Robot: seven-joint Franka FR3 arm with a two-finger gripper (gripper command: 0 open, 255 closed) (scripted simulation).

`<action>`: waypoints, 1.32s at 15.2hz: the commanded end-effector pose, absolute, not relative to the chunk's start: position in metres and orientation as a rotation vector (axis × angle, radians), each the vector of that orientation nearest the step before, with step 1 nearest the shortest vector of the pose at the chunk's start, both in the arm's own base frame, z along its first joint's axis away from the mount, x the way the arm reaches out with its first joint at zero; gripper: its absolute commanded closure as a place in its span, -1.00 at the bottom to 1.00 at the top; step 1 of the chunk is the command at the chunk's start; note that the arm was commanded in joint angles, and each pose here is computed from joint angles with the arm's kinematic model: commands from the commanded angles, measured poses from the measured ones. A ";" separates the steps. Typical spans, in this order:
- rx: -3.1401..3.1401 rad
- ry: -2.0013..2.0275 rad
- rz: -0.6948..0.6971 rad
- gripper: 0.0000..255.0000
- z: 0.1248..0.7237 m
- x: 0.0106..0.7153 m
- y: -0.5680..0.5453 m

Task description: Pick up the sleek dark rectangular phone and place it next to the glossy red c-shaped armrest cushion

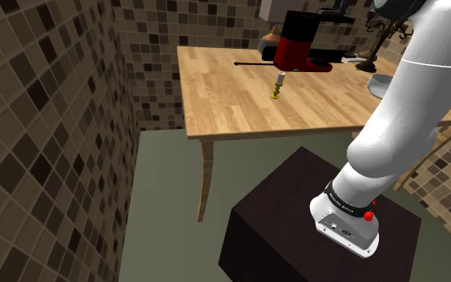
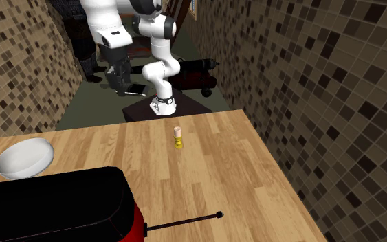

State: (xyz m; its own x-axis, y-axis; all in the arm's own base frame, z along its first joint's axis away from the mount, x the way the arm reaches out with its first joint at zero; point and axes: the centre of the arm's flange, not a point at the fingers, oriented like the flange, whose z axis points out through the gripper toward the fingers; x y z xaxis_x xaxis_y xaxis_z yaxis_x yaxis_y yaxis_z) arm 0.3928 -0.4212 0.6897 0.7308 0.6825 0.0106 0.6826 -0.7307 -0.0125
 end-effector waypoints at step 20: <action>-2.908 -1.148 -0.008 1.00 0.579 0.393 -0.422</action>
